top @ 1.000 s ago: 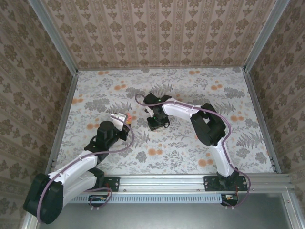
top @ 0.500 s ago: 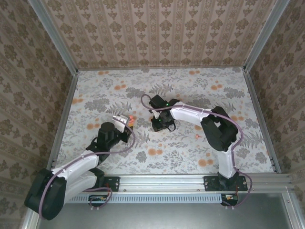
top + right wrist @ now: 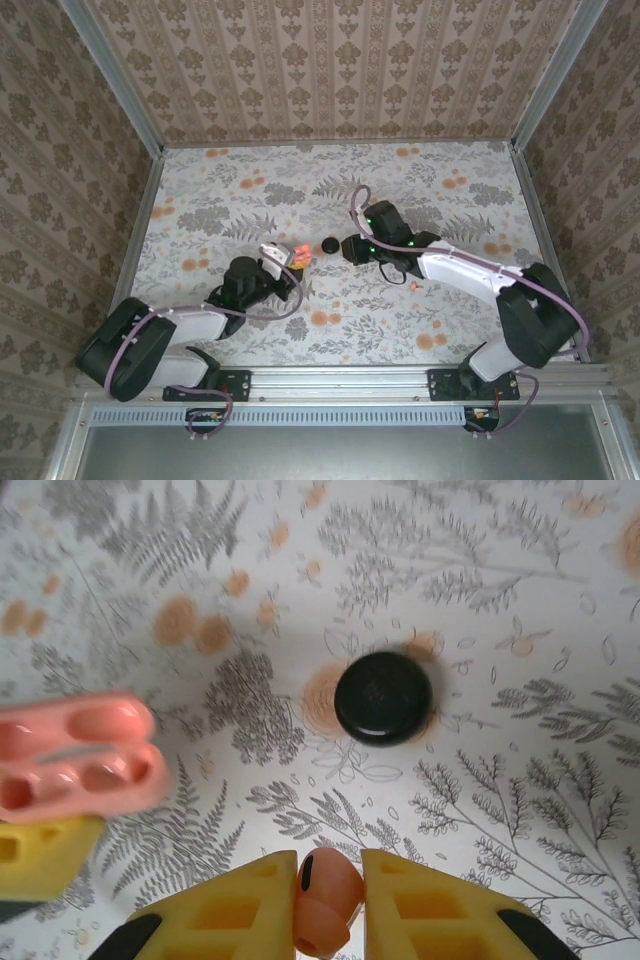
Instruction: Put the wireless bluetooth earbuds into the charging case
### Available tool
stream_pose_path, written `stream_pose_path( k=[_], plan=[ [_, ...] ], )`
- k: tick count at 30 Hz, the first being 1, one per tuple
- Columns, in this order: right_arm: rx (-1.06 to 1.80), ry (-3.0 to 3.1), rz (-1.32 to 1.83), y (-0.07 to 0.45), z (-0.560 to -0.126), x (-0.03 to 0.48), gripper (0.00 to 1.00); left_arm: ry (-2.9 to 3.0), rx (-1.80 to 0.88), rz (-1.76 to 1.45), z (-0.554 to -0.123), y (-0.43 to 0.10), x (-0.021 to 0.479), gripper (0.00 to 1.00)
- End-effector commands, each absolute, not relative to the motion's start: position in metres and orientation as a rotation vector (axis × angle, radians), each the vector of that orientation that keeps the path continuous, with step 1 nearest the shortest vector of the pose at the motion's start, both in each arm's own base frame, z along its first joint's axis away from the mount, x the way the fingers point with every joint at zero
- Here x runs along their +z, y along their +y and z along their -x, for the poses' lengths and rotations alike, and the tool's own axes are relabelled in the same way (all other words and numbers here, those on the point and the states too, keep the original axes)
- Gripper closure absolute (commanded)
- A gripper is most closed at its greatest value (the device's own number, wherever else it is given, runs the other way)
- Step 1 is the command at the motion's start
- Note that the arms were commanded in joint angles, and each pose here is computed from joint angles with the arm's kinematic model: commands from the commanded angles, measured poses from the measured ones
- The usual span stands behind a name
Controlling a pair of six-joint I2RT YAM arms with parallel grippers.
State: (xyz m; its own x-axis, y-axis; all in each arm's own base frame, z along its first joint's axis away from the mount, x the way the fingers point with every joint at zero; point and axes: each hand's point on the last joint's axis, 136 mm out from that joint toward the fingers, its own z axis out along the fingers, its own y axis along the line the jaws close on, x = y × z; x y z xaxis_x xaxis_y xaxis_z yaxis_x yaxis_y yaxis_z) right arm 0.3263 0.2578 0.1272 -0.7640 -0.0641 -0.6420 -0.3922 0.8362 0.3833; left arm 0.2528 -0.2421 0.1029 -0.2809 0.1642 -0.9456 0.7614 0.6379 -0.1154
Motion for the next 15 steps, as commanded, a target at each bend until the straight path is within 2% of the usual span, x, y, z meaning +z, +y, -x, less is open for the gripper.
stream_pose_path(
  k=[1,15],
  plan=[
    [0.822,2.165,0.358,0.270,-0.329,0.167,0.78,1.567,-0.790,-0.810,-0.250,-0.270,0.148,0.83],
    [1.004,1.804,0.479,0.274,-0.296,0.226,0.78,1.394,-0.979,-0.902,-0.237,-0.307,0.170,0.83]
  ],
)
